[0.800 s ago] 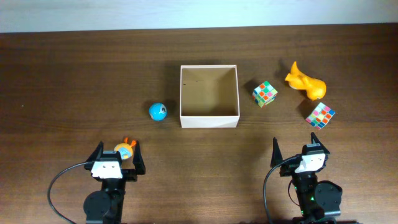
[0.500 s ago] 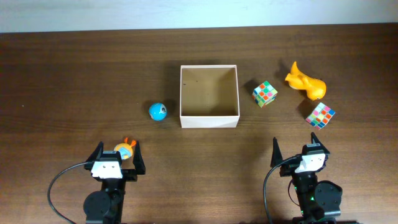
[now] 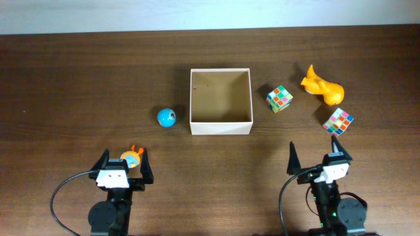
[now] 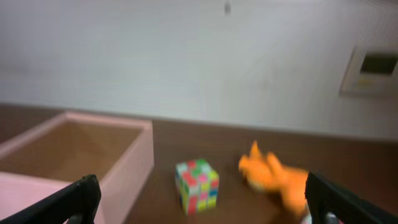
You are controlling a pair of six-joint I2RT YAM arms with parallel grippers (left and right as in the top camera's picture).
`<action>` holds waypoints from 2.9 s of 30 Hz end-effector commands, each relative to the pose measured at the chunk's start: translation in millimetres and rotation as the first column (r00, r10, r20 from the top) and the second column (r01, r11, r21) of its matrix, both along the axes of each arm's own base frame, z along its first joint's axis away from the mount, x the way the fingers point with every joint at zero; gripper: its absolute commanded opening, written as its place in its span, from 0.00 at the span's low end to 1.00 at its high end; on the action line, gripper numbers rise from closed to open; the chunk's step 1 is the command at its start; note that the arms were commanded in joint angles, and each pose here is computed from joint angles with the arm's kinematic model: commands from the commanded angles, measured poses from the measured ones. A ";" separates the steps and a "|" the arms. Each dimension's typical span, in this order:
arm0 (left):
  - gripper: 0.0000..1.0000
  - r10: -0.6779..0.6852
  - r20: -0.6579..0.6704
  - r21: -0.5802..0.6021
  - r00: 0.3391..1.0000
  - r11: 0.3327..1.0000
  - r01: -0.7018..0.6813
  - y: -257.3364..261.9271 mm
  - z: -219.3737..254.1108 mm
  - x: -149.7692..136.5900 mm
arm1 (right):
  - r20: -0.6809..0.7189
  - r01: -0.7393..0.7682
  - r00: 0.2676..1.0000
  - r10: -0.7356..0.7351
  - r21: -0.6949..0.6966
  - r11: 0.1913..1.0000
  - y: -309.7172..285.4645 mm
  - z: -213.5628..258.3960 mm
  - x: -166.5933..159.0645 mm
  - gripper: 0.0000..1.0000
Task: Pack container
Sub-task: 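Raise the right gripper and move it toward the nearer Rubik's cube, then lower the right gripper over the Rubik's cube and close on it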
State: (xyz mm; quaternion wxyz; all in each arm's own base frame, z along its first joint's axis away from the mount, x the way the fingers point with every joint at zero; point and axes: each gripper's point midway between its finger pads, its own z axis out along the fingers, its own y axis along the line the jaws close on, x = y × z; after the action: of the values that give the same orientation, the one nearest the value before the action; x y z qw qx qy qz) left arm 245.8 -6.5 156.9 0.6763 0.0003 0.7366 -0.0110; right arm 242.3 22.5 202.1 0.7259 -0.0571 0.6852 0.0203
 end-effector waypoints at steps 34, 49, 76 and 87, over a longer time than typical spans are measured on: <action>0.99 -0.016 0.003 0.014 1.000 1.000 0.016 -2.6 -0.2 -0.4 | -0.811 0.043 0.550 0.201 0.269 0.962 40.1 95.1 116.7 0.99; 0.99 -0.016 0.004 0.014 1.000 1.000 0.016 -2.6 -0.1 -0.4 | -0.965 0.728 0.260 0.036 0.220 0.649 5.3 -47.2 185.8 0.99; 0.99 -0.016 0.003 0.014 1.000 1.000 0.016 -2.6 -0.2 -0.4 | -0.983 0.811 0.141 0.118 0.183 0.555 19.6 -161.0 223.8 1.00; 0.99 -0.016 0.003 0.014 1.000 1.000 0.016 -2.6 -0.2 -0.4 | -0.990 0.821 0.075 0.116 0.127 0.557 19.6 -193.4 218.8 0.97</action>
State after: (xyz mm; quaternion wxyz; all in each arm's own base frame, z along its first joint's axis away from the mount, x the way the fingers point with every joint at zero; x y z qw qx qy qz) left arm 245.7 -6.6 157.1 0.6765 0.0005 0.7363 -0.0111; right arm 457.8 42.9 14.9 0.0623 0.4369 0.8913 0.1039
